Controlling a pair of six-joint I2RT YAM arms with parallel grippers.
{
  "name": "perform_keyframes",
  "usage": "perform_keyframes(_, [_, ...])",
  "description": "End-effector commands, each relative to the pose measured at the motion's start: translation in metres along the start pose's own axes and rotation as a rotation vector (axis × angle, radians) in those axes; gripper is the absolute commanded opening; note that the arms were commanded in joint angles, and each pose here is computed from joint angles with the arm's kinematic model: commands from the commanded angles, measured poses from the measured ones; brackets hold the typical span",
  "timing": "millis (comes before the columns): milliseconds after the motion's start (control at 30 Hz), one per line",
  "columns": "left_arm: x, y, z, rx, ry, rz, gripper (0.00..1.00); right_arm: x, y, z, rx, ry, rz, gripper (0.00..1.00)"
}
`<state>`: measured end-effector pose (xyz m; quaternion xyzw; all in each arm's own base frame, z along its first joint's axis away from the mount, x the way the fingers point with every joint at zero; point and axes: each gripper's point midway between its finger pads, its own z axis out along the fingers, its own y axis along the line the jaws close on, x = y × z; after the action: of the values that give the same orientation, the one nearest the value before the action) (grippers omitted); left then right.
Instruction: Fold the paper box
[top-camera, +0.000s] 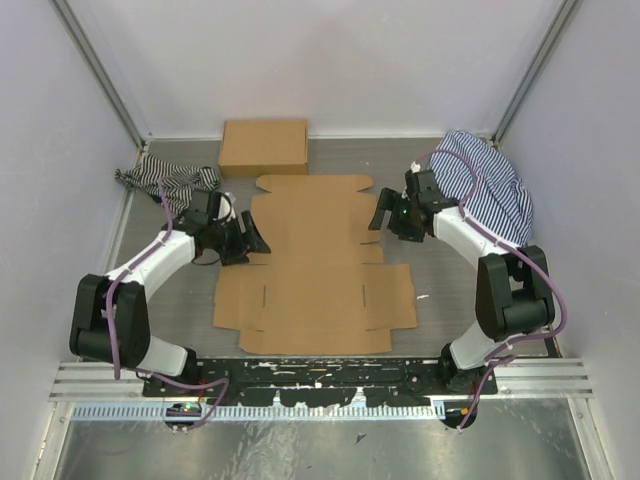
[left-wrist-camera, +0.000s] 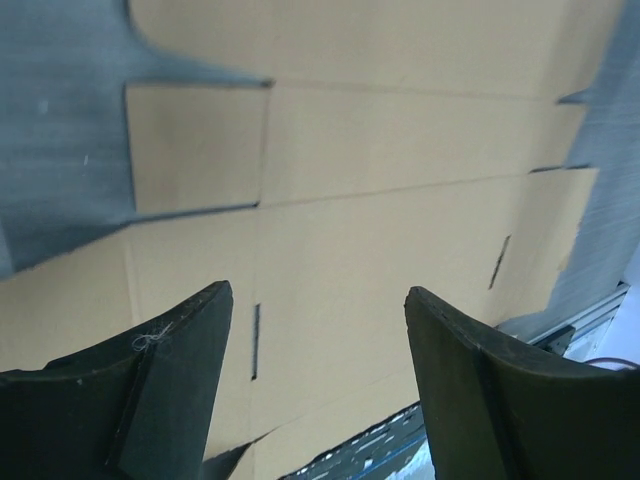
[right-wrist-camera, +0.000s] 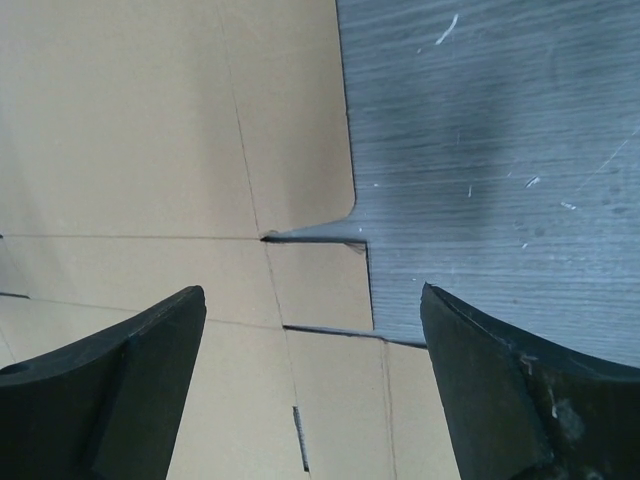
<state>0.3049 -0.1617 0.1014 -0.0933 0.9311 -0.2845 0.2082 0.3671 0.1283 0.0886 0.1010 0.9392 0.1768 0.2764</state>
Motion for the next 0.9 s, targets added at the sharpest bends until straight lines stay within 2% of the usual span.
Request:
perform_keyframes(0, [0.007,-0.009,0.007,0.083,-0.023,-0.027,0.76,0.007,0.008,0.005,-0.005,0.002,-0.046,0.93])
perform_keyframes(200, [0.022,-0.036,0.01,0.093,-0.036,0.079,0.76,0.027,0.009,0.014,0.027,0.051,-0.061,0.89])
perform_keyframes(300, [0.042,-0.04,0.014,0.066,0.019,0.121,0.75,0.034,0.009,0.005,0.06,0.053,-0.069,0.88])
perform_keyframes(400, [0.054,-0.037,0.017,0.032,0.02,0.155,0.75,0.041,0.009,-0.005,0.071,0.039,-0.077,0.89])
perform_keyframes(633, [0.059,-0.029,0.036,0.003,0.056,0.13,0.75,0.037,0.005,0.01,0.121,0.067,-0.063,0.89])
perform_keyframes(867, [0.063,-0.016,0.049,-0.046,0.076,0.126,0.75,0.046,0.015,0.025,0.053,0.103,-0.05,0.89])
